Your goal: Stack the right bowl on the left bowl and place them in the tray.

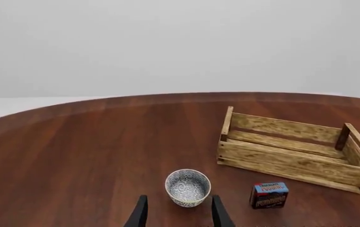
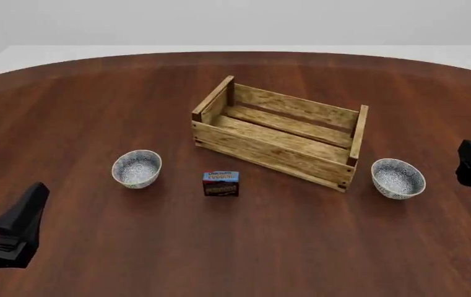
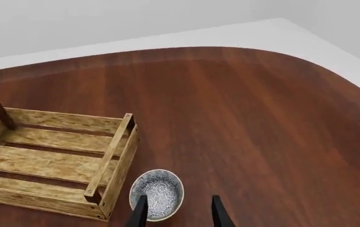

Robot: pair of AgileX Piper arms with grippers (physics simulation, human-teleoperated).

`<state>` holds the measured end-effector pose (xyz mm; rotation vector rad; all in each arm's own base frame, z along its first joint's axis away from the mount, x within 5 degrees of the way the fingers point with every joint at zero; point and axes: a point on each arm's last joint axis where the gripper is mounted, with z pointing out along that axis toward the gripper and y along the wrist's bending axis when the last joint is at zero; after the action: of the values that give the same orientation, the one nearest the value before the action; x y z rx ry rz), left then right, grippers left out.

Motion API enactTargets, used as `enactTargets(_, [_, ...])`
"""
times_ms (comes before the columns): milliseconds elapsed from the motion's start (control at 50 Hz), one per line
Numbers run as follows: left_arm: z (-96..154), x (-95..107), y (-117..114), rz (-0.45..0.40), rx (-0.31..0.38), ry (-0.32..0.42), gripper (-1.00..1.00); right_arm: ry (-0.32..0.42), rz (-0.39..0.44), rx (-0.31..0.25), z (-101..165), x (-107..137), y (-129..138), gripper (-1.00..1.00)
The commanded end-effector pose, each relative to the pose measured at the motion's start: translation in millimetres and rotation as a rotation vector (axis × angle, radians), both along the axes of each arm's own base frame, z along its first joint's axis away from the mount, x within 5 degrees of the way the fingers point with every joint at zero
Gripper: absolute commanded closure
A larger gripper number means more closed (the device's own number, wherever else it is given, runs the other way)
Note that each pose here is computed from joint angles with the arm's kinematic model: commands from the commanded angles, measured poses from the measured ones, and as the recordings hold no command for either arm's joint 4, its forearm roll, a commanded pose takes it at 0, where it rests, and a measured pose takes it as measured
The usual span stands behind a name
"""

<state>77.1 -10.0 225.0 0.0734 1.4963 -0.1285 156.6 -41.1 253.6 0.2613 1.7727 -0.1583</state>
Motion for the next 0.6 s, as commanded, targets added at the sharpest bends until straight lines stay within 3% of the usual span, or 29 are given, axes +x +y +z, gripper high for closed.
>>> enactTargets(20, [-2.3,0.7,-0.6,-0.007,-0.003,0.004,-1.00,0.045,-0.005,0.009,-3.4,2.2,-1.6,-1.00])
enactTargets(160, [-4.0,1.3,-1.3,-0.015,-0.009,0.001,-1.00,0.089,0.027,0.031,-11.9,0.7,4.6,-1.00])
enactTargets(600, [-5.7,-2.4,-0.5,-0.011,-0.007,-0.003,-1.00,0.124,-0.016,0.037,-15.5,19.3,-7.9,-1.00])
